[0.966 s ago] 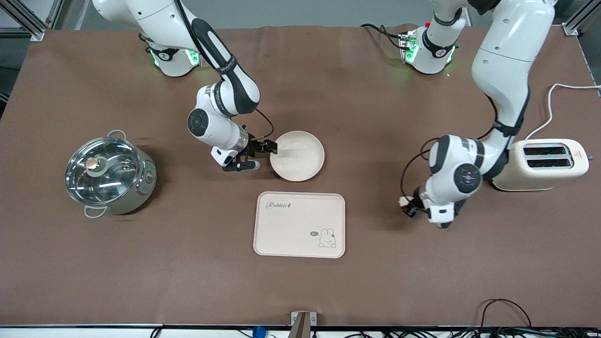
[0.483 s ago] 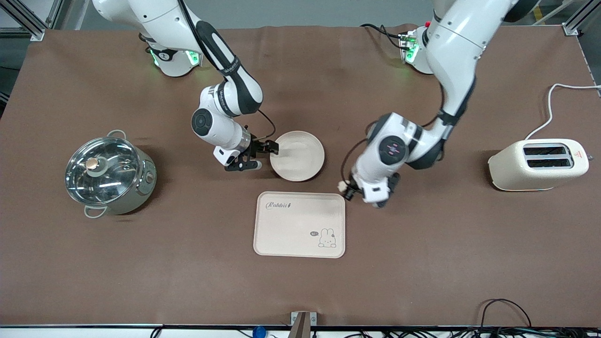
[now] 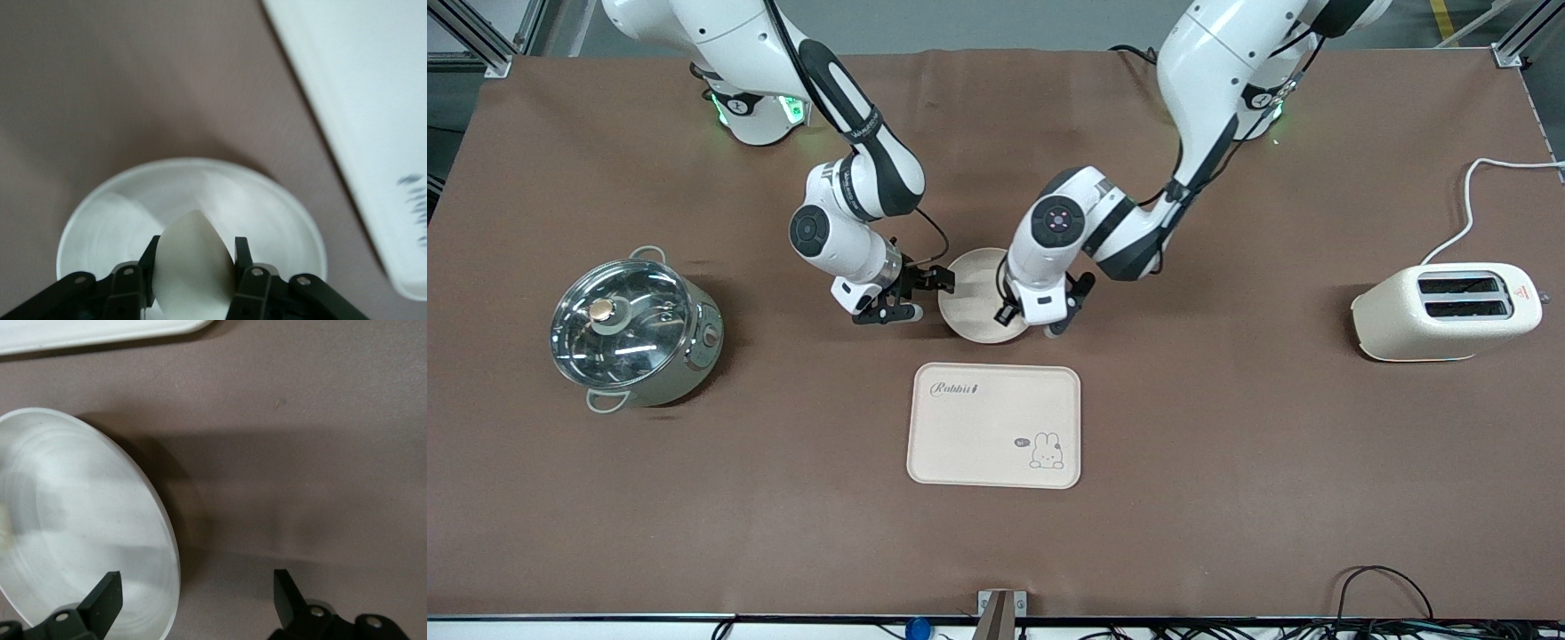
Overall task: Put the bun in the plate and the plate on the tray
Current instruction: 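Carry the bun with the left gripper over the held plate, then open the left gripper onto the plate and raise it away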
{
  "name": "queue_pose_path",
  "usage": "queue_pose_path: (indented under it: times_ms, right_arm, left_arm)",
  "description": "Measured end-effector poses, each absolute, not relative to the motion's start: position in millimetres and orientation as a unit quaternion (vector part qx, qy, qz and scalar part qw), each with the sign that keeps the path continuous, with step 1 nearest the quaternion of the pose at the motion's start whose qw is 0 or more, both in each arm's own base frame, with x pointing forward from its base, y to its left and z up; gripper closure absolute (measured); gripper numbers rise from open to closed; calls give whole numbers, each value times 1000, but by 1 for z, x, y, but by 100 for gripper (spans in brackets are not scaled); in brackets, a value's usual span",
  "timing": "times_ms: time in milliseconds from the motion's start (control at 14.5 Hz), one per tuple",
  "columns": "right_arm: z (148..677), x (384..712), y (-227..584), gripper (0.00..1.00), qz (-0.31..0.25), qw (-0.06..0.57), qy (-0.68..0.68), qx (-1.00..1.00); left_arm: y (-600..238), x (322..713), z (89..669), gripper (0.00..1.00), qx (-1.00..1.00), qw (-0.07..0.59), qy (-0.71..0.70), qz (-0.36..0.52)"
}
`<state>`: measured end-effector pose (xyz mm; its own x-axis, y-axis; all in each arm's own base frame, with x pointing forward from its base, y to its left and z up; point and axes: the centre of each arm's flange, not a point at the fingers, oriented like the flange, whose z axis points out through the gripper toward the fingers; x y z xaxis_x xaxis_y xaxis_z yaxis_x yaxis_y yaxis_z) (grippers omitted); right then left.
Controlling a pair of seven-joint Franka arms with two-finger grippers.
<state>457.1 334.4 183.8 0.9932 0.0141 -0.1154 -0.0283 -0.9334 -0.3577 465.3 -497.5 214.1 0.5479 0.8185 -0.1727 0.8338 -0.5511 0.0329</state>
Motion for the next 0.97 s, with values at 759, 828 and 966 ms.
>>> queue_pose_path:
  times_ms: [759, 828, 966]
  right_arm:
    - [179, 456, 336, 27, 57, 180, 3, -982]
    - [178, 455, 336, 27, 57, 179, 3, -982]
    - [178, 455, 337, 44, 57, 179, 3, -982]
  left_arm:
    - [-517, 473, 215, 0, 882, 72, 461, -61]
    - [-516, 479, 225, 0, 884, 78, 458, -51]
    - [-501, 502, 255, 0, 888, 84, 451, -16]
